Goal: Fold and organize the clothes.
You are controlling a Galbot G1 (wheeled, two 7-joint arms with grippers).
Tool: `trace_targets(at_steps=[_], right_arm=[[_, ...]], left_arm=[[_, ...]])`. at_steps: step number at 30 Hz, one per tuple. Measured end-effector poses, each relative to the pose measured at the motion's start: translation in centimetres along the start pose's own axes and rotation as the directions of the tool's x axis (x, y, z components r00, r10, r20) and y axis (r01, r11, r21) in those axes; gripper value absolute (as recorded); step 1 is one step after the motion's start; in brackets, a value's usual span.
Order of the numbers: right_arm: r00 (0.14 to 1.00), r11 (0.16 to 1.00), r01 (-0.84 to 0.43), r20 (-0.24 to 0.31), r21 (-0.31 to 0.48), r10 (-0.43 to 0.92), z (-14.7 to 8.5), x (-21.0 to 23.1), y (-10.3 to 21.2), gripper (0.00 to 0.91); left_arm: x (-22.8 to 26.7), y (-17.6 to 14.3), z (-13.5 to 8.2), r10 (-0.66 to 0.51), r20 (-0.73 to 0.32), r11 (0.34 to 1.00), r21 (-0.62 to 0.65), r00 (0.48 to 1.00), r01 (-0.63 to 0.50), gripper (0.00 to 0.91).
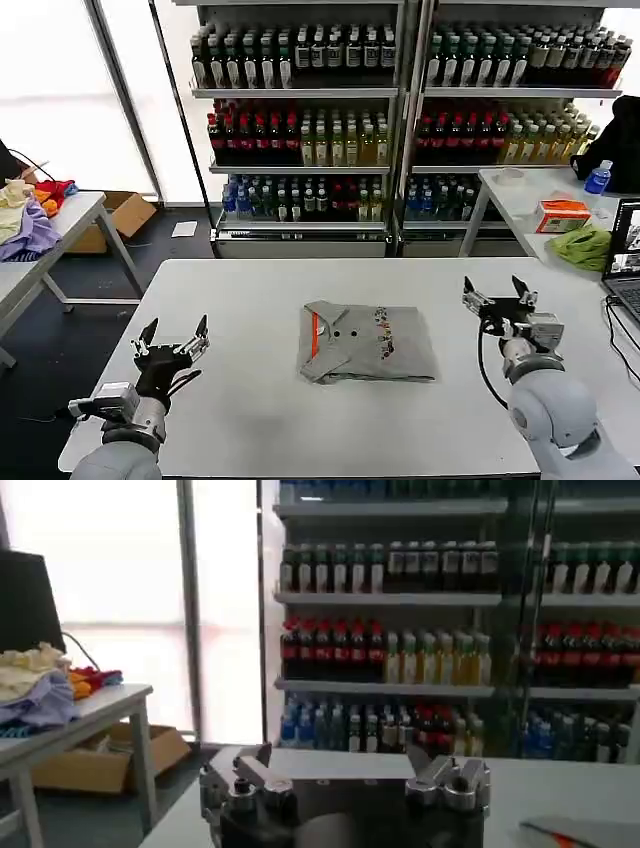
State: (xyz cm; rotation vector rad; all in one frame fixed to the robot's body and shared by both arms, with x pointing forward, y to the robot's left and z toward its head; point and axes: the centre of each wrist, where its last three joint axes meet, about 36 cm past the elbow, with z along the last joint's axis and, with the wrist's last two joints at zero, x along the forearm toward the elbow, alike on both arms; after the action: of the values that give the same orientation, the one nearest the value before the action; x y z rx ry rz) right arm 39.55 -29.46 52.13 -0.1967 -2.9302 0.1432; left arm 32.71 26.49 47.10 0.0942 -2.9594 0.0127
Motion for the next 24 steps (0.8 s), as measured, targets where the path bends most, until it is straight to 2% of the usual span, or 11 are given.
trace_targets(at_steps=[9, 24], right_arm=[[0.997, 0.997, -0.074, 0.002, 0.004, 0.074, 0.1, 2.1, -1.9, 0.907], [0.992, 0.992, -0.123, 0.001, 0.013, 0.123, 0.3, 3.5, -3.0, 0.907]], left_arm=[[-0.5, -0.1, -0.1, 0.013, 0.016, 1.0, -0.003, 1.0, -0.013, 0.907], [-0.8, 0.7, -0.3, 0.026, 0.021, 0.999, -0.031, 0.999, -0.025, 0.907]])
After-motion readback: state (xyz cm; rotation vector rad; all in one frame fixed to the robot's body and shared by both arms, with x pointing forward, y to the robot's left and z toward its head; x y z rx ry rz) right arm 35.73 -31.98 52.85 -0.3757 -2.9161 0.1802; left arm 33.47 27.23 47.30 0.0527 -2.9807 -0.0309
